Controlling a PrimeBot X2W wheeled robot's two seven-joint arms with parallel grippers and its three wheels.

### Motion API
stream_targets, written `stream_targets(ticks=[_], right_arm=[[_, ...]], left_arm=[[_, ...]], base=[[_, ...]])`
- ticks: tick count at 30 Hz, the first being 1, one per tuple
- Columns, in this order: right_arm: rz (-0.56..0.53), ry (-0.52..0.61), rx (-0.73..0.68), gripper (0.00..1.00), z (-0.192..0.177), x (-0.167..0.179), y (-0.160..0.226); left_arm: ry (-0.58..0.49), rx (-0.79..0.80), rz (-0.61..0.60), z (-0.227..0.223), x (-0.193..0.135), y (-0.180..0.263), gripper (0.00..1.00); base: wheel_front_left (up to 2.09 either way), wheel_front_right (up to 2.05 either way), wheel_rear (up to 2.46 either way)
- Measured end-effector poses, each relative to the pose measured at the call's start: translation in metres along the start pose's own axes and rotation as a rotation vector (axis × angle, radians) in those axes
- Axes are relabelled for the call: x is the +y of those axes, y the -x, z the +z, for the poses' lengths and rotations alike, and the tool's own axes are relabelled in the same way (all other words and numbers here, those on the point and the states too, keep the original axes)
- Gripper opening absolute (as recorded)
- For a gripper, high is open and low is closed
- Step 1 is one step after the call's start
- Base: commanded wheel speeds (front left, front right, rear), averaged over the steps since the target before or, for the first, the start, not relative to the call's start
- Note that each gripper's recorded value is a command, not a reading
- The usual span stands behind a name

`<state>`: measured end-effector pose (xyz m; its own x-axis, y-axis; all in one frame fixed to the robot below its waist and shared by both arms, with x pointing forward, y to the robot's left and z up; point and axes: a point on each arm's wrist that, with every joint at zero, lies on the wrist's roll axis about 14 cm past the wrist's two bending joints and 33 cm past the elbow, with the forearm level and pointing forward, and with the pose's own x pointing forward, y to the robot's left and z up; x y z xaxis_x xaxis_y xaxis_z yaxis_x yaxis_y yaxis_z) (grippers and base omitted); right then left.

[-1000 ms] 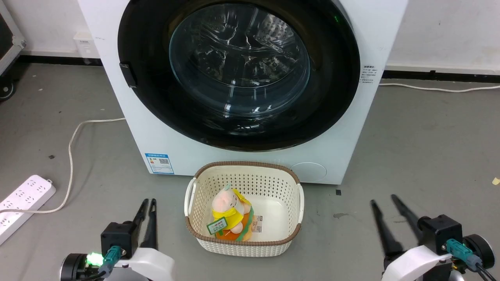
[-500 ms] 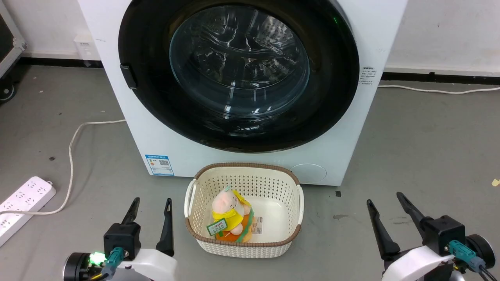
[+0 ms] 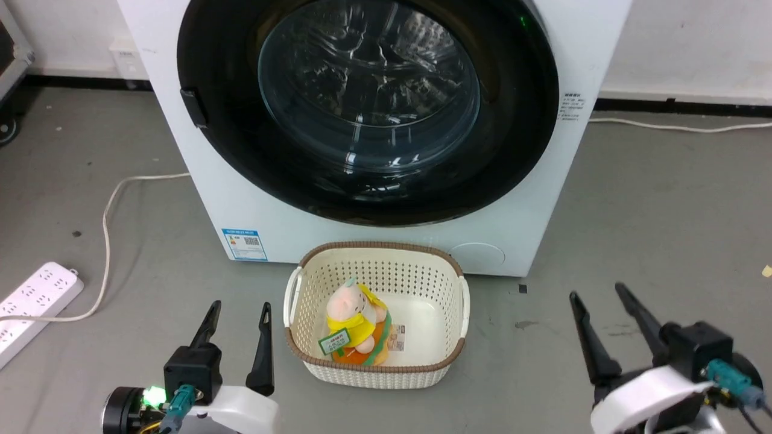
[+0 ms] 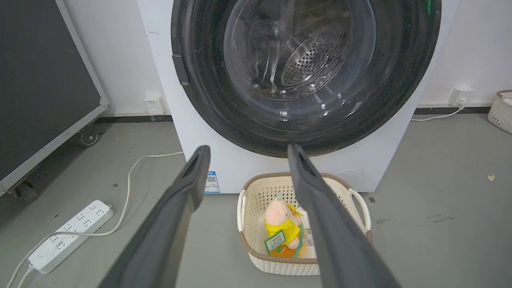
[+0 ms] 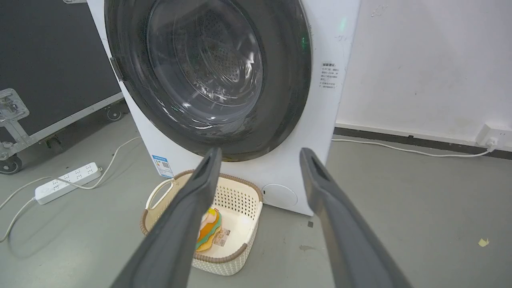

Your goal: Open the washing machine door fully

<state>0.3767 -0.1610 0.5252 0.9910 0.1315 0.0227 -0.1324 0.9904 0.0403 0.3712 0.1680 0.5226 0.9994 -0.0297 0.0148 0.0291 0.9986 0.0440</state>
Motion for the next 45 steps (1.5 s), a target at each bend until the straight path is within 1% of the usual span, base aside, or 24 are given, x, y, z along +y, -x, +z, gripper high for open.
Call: stream_targets(ticks=[7, 11, 16, 24, 34, 35, 36, 37, 45], right_arm=[[0.001, -0.07, -0.029, 1.0, 0.009, -0.004, -0.018], [-0.012, -0.156, -0.044, 1.0, 0.013, -0.011, -0.031], [-0.009, -0.213, -0.069, 1.0, 0.023, -0.016, -0.049], [-0.005, -0.348, -0.116, 1.0, 0.04, -0.025, -0.083], [0.004, -0.45, -0.128, 1.0, 0.046, -0.033, -0.122], [0.002, -0.465, -0.124, 0.96, 0.045, -0.035, -0.126], [-0.001, -0.483, -0.118, 0.36, 0.044, -0.036, -0.13], [-0.002, -0.504, -0.111, 0.0, 0.043, -0.038, -0.134], [-0.016, -0.662, -0.031, 0.0, 0.031, -0.049, -0.169]], left_arm=[[0.001, 0.005, -0.008, -0.004, -0.003, -0.005, 1.0], [0.002, -0.01, -0.015, -0.001, -0.005, -0.012, 1.0], [0.002, -0.015, -0.016, -0.003, -0.005, -0.019, 1.0], [0.022, -0.033, -0.012, -0.002, -0.004, -0.031, 1.0], [0.027, -0.048, -0.004, -0.004, -0.002, -0.042, 1.0], [0.027, -0.044, -0.004, -0.005, -0.002, -0.042, 1.0], [0.027, -0.041, -0.004, -0.007, -0.002, -0.043, 1.0], [0.027, -0.043, -0.003, -0.007, -0.002, -0.044, 1.0], [0.026, -0.052, -0.002, -0.009, -0.001, -0.05, 1.0]], base=[[0.0, 0.0, 0.0], [0.0, 0.0, 0.0], [0.0, 0.0, 0.0], [0.0, 0.0, 0.0], [0.0, 0.0, 0.0], [0.0, 0.0, 0.0], [0.0, 0.0, 0.0], [0.0, 0.0, 0.0], [0.0, 0.0, 0.0]])
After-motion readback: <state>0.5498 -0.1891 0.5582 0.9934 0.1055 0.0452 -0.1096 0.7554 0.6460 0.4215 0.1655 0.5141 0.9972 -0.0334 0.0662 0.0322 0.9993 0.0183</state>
